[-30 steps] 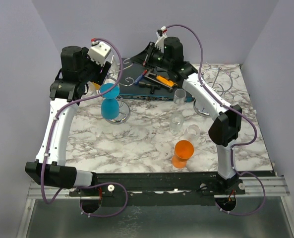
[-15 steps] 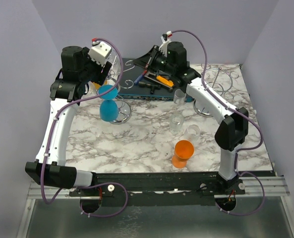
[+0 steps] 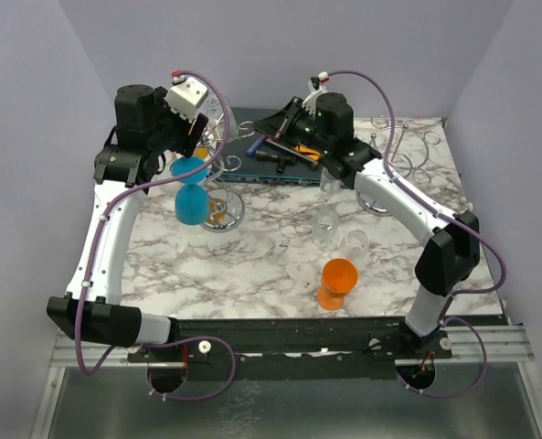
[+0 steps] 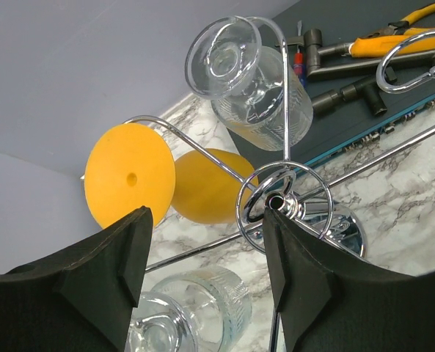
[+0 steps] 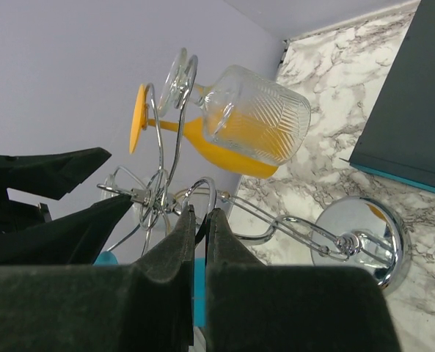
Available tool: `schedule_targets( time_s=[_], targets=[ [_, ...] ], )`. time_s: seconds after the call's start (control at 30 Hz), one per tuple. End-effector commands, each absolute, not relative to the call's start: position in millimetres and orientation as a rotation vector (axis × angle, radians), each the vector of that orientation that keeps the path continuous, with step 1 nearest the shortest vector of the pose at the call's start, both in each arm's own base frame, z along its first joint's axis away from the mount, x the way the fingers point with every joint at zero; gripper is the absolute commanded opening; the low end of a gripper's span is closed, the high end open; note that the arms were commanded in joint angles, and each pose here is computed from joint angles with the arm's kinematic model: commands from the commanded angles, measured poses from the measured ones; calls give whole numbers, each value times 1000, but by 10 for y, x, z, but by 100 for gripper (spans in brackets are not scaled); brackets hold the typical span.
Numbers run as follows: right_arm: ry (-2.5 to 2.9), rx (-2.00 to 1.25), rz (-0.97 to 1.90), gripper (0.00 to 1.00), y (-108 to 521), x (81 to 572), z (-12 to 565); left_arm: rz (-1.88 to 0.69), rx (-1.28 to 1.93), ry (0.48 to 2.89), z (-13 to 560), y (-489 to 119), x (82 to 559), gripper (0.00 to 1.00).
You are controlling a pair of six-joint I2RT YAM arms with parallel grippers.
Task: Place the wine glass upside down on the wine glass rack
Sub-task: Adjust the wine rack at the center of the board.
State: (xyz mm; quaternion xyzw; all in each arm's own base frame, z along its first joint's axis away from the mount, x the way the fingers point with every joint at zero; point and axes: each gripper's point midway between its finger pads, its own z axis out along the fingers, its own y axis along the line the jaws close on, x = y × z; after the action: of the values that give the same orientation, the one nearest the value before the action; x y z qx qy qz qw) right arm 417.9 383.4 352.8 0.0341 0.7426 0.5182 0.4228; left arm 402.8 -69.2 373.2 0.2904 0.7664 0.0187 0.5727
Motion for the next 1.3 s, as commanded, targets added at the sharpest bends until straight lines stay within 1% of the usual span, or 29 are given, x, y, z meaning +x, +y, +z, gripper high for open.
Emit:
schedule_targets(
  time_s=[0.0,0.47,0.8,0.93,0.97,1.07,1.27],
  targets=[
    [1901,-38,1350,0,4025,3762,3475,92,665,1808,3657,-596,4150,67],
    [1909,-41,1353,0,4082,3411,3342,98,666,1806,3652,-583,4097,67],
    [1903,-39,1339,0,4053,3267,3344,106,675,1793,3675,-568,4005,67],
    [1901,-30,1297,1,4003,3299,3348,81,680,1782,3721,-607,3926,68],
    [1897,-32,1283,3,3992,3313,3363,81,680,1783,3727,-605,3911,69],
    [1860,-34,1231,22,3927,3372,3482,87,675,1794,3718,-584,3873,70],
    [1843,-39,1104,43,3720,3431,3575,57,667,1797,3770,-600,3717,77]
  ],
)
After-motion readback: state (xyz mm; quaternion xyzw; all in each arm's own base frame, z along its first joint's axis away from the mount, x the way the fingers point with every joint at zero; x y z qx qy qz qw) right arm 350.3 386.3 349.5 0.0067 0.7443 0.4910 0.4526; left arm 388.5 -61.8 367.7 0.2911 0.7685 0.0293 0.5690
